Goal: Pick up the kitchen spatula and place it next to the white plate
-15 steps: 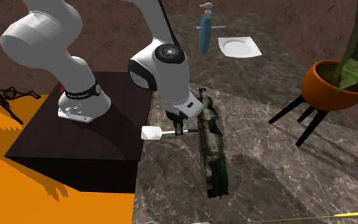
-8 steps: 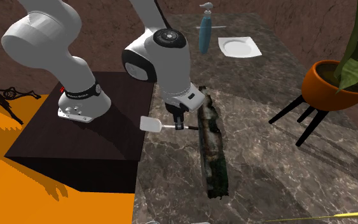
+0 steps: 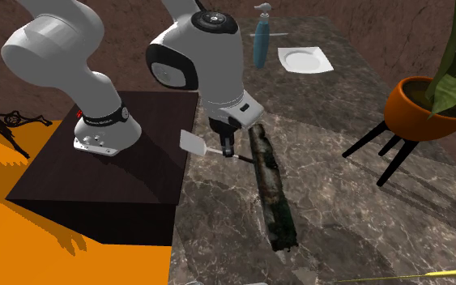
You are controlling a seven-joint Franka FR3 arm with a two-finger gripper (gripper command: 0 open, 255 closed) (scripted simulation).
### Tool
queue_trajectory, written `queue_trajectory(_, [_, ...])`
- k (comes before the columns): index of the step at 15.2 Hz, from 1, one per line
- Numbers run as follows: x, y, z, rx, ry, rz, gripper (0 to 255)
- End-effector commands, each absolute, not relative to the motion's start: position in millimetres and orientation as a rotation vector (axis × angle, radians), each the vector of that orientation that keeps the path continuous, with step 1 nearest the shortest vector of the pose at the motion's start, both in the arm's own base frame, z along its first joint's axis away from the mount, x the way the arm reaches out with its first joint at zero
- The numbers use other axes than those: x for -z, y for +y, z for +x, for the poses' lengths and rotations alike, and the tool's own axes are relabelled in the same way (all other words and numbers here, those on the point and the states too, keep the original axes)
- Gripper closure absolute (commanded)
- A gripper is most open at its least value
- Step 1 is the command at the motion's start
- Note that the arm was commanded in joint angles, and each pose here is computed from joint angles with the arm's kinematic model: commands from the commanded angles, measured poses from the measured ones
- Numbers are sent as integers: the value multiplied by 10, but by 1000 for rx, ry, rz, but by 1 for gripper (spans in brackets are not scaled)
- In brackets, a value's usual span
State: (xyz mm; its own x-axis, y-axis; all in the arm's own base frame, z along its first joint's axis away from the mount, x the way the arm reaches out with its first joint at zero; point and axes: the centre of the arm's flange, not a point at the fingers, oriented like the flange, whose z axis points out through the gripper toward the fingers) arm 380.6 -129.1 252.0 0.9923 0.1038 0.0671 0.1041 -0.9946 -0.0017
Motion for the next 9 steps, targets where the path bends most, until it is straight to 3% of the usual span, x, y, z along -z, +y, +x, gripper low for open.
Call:
queue_trajectory(1, [-2633, -1293, 3809, 104, -163, -3131, 255])
queue_trajectory(9, [-2662, -420, 4111, 104, -163, -3131, 255])
